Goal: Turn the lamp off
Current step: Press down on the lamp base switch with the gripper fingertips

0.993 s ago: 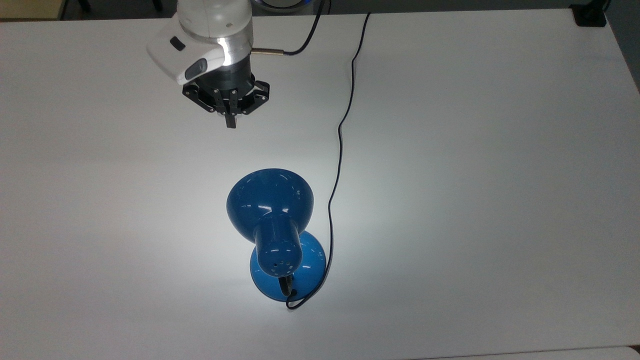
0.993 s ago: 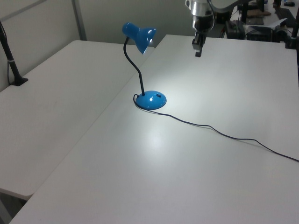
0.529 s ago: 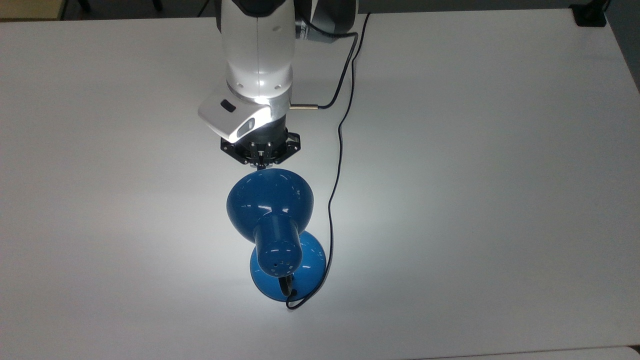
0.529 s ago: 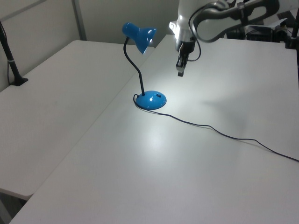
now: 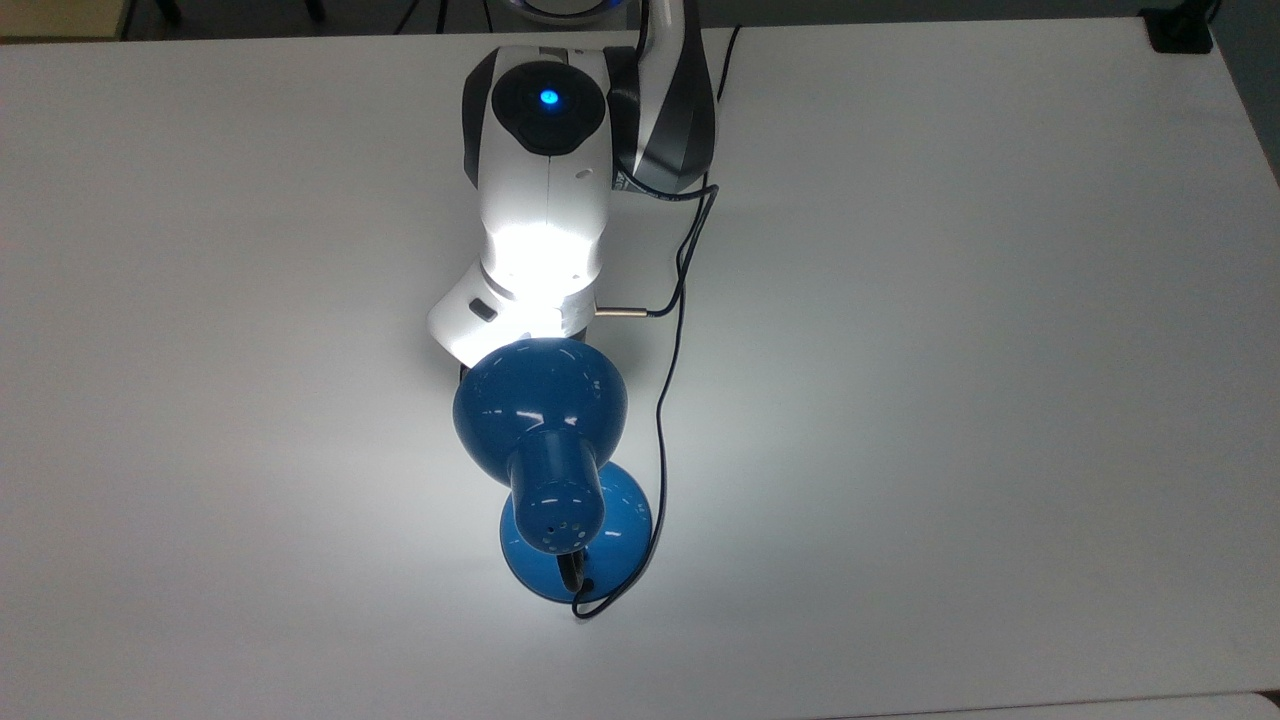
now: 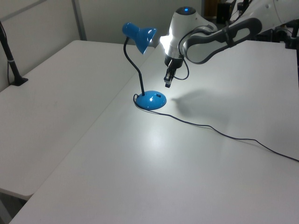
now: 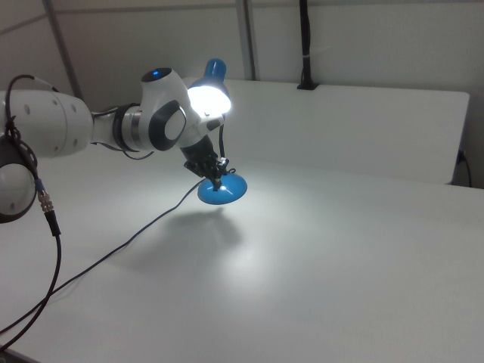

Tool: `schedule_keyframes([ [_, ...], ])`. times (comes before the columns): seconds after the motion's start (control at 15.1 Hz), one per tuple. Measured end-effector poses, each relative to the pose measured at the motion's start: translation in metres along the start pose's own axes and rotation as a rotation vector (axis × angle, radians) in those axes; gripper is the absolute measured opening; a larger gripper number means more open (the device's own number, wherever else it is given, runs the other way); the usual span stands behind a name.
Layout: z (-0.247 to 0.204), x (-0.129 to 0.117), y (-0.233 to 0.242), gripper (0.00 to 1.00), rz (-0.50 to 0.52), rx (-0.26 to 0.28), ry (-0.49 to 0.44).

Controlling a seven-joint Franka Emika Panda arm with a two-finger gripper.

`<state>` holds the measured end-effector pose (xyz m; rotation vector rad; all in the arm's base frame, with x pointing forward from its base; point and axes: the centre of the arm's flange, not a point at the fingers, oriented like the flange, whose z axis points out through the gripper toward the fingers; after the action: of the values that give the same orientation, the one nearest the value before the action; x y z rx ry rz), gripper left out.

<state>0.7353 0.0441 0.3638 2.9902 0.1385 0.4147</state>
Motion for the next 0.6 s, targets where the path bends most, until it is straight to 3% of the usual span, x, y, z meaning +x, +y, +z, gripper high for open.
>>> schedule_keyframes([
  [0.6, 0.026, 0.013, -0.024, 0.01, -0.025, 0.011, 0.019],
])
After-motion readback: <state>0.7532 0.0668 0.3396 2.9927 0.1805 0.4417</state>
